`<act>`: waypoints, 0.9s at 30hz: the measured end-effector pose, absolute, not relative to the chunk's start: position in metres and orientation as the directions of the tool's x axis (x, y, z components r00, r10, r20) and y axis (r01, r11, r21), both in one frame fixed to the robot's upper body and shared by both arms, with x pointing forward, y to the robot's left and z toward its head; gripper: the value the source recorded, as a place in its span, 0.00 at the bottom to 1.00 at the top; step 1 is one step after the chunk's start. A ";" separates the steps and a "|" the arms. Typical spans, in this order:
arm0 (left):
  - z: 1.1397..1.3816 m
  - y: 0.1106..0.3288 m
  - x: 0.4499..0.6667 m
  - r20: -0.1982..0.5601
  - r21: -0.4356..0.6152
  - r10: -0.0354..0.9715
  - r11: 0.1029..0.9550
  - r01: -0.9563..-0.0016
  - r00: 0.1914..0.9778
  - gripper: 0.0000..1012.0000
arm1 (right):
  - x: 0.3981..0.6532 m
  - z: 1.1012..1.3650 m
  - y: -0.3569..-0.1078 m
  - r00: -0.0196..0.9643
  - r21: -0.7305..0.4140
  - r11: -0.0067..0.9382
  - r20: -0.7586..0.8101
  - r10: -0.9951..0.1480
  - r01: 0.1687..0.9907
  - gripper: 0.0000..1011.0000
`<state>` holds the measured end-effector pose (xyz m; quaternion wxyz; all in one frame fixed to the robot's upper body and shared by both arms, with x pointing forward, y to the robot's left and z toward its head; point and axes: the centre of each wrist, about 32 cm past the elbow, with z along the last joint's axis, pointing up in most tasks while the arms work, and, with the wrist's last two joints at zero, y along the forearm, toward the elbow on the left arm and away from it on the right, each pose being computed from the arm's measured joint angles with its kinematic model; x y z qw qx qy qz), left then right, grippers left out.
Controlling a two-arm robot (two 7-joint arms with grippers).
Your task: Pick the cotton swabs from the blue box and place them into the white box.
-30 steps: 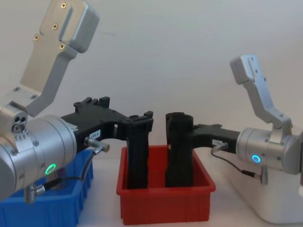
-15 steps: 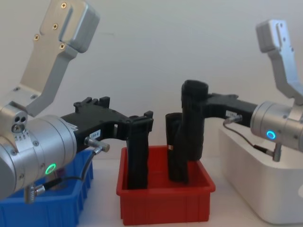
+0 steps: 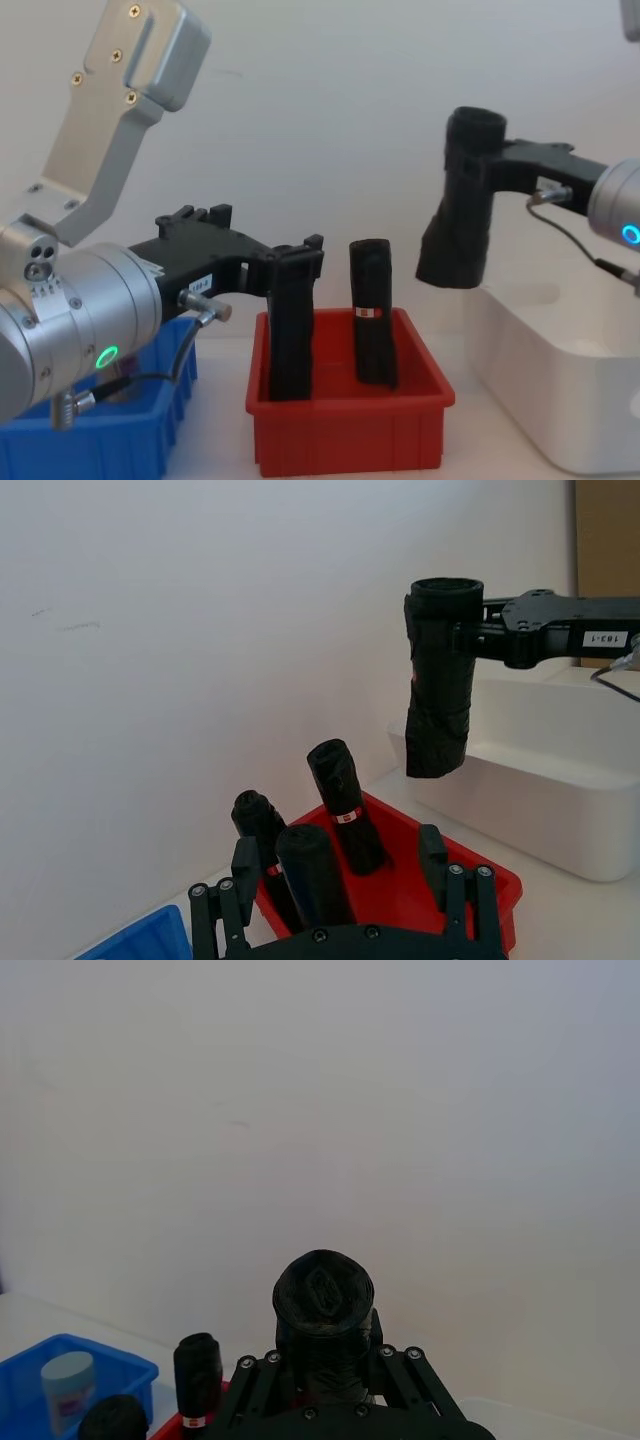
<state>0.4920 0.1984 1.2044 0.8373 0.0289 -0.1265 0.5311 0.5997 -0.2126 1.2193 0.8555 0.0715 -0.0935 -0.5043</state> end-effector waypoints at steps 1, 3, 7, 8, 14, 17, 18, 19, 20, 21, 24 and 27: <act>1.204 0.198 0.492 0.242 -0.086 0.882 0.434 -0.897 0.404 0.99 | 0.599 1.220 -0.213 0.466 0.216 0.473 0.087 -0.881 0.854 0.35; 1.204 0.198 0.492 0.242 -0.086 0.882 0.434 -0.897 0.404 0.99 | 0.595 1.223 -0.217 0.437 0.216 0.445 0.086 -0.895 0.869 0.35; 1.204 0.198 0.492 0.242 -0.086 0.882 0.434 -0.897 0.404 0.99 | 0.588 1.229 -0.224 0.388 0.215 0.398 0.085 -0.918 0.892 0.35; 1.204 0.198 0.492 0.242 -0.086 0.882 0.434 -0.897 0.404 0.99 | 0.587 1.229 -0.226 0.379 0.211 0.388 0.083 -0.922 0.897 0.35; 1.204 0.198 0.492 0.242 -0.086 0.882 0.434 -0.897 0.404 0.99 | 0.580 1.233 -0.237 0.304 0.189 0.313 0.076 -0.950 0.931 0.35; 1.204 0.198 0.492 0.242 -0.086 0.882 0.434 -0.897 0.404 0.99 | 0.577 1.234 -0.242 0.275 0.177 0.284 0.074 -0.959 0.942 0.35; 1.204 0.198 0.492 0.242 -0.086 0.882 0.434 -0.897 0.404 0.99 | 0.577 1.234 -0.243 0.270 0.173 0.279 0.074 -0.960 0.944 0.35; 1.204 0.198 0.492 0.242 -0.086 0.882 0.434 -0.897 0.404 0.99 | 0.575 1.234 -0.245 0.257 0.167 0.266 0.073 -0.964 0.949 0.35; 1.204 0.198 0.492 0.242 -0.086 0.882 0.434 -0.897 0.404 0.99 | 0.575 1.234 -0.246 0.250 0.164 0.258 0.073 -0.966 0.952 0.36; 1.204 0.198 0.492 0.242 -0.086 0.882 0.434 -0.897 0.404 0.99 | 0.575 1.234 -0.246 0.246 0.163 0.255 0.073 -0.966 0.953 0.37; 1.204 0.198 0.492 0.242 -0.086 0.882 0.434 -0.897 0.404 0.99 | 0.573 1.234 -0.250 0.224 0.151 0.233 0.072 -0.972 0.961 0.46; 1.204 0.198 0.492 0.242 -0.086 0.882 0.434 -0.897 0.404 0.99 | 0.572 1.234 -0.251 0.216 0.148 0.224 0.072 -0.974 0.963 0.55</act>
